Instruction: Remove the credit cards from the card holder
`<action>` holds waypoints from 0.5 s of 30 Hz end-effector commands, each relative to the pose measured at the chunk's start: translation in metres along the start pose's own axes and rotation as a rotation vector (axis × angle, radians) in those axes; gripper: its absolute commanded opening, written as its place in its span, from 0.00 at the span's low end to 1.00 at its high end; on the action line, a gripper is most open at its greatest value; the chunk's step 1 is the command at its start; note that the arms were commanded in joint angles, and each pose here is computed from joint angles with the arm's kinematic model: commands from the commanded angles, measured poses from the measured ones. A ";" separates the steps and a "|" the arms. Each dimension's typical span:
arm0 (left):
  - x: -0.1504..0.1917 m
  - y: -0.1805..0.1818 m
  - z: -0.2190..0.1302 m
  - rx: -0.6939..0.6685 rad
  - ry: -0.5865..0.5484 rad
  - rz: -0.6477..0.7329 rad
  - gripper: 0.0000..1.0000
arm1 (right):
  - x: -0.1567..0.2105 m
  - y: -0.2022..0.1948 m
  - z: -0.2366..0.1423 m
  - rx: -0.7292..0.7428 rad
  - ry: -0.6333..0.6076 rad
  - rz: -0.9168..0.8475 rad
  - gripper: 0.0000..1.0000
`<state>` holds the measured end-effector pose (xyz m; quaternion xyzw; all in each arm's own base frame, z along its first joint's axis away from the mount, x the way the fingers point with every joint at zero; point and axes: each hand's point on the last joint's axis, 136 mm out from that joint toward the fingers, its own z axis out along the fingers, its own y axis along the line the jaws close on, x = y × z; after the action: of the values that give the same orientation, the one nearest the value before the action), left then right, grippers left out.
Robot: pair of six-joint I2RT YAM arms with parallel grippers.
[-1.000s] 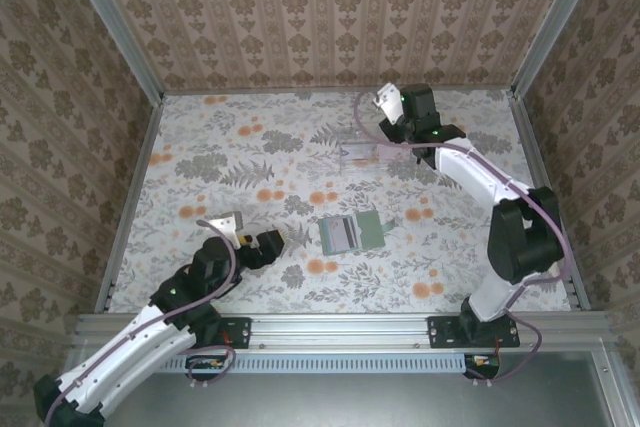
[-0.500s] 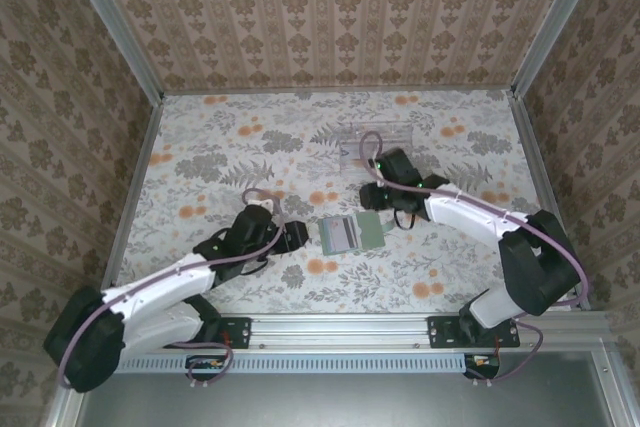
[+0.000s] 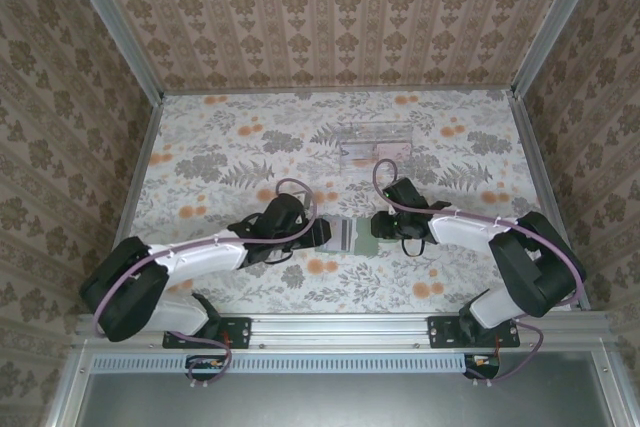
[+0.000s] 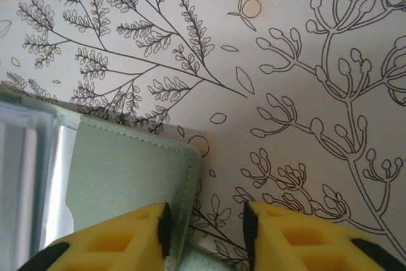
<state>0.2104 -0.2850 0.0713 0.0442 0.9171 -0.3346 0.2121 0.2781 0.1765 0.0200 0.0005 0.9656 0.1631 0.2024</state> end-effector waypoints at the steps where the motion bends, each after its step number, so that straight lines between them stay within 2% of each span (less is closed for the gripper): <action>1: -0.003 -0.013 0.002 0.031 0.003 -0.004 0.49 | 0.012 0.016 0.008 -0.065 0.044 0.017 0.37; 9: -0.002 -0.011 0.002 0.022 0.010 0.010 0.47 | -0.008 0.017 -0.020 0.007 -0.046 -0.016 0.38; 15: -0.003 -0.012 0.003 0.026 0.008 0.022 0.47 | -0.008 0.026 -0.042 0.007 -0.048 0.006 0.39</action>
<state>0.2085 -0.2872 0.0677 0.0467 0.9189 -0.3334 0.2055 0.2702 0.1914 0.0556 -0.0116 0.9589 0.1702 0.2265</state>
